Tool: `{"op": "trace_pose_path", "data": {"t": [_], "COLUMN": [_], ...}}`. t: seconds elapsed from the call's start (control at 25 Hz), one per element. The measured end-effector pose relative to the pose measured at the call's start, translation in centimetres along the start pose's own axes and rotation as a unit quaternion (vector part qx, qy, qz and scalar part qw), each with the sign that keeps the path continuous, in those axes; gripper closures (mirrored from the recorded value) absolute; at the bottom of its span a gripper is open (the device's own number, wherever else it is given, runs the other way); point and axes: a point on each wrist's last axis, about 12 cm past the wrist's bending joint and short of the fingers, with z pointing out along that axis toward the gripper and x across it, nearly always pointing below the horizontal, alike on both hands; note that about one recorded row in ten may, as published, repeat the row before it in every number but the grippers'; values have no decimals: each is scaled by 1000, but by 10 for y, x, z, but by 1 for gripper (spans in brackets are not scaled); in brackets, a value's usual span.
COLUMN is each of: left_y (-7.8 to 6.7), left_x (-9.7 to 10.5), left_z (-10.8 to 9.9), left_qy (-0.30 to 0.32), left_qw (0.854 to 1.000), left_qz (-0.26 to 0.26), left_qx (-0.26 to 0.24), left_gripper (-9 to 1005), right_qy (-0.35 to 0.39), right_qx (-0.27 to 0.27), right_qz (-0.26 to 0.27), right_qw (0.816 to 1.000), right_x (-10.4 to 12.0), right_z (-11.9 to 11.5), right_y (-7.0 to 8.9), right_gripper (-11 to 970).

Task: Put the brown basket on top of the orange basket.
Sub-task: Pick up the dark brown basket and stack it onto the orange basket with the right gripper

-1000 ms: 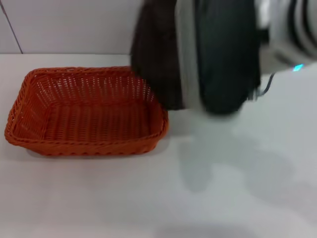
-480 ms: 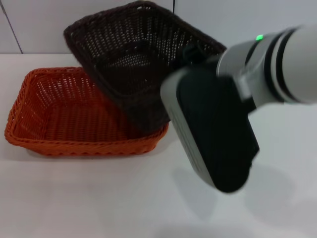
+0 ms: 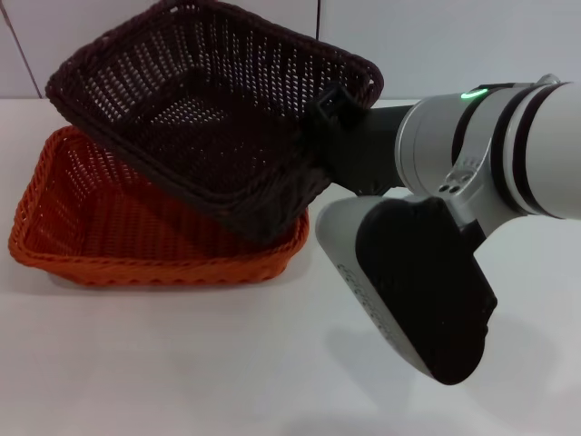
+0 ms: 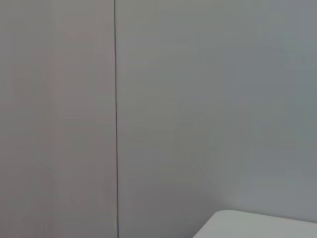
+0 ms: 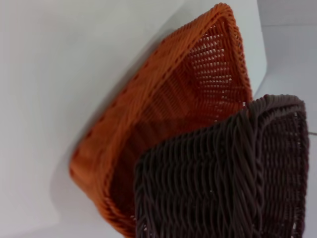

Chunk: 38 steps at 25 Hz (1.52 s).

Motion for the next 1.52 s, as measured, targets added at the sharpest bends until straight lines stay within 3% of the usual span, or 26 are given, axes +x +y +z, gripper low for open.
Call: {"op": "trace_pose_path", "data": {"t": [0.48,0.88,1.52], "left_y": [-5,-8,-11], "left_x": [1,0,1], "left_z": [4,7,8], "left_qy": [11,14,19], "left_qw": [1000,1000,1000], "left_qz": [-5,-7,-7], "left_qx": [3,6,10], "left_gripper": [333,333,333], "right_qy": [-8,-10,-14], "right_qx": [45,54,41], "right_qz": [-79,-94,-72], "right_qw": [996,994,996], "right_x": [-2,2,11], "right_z": [21,31,38], "right_y": [19,21,40], "right_gripper": [758,756,753]}}
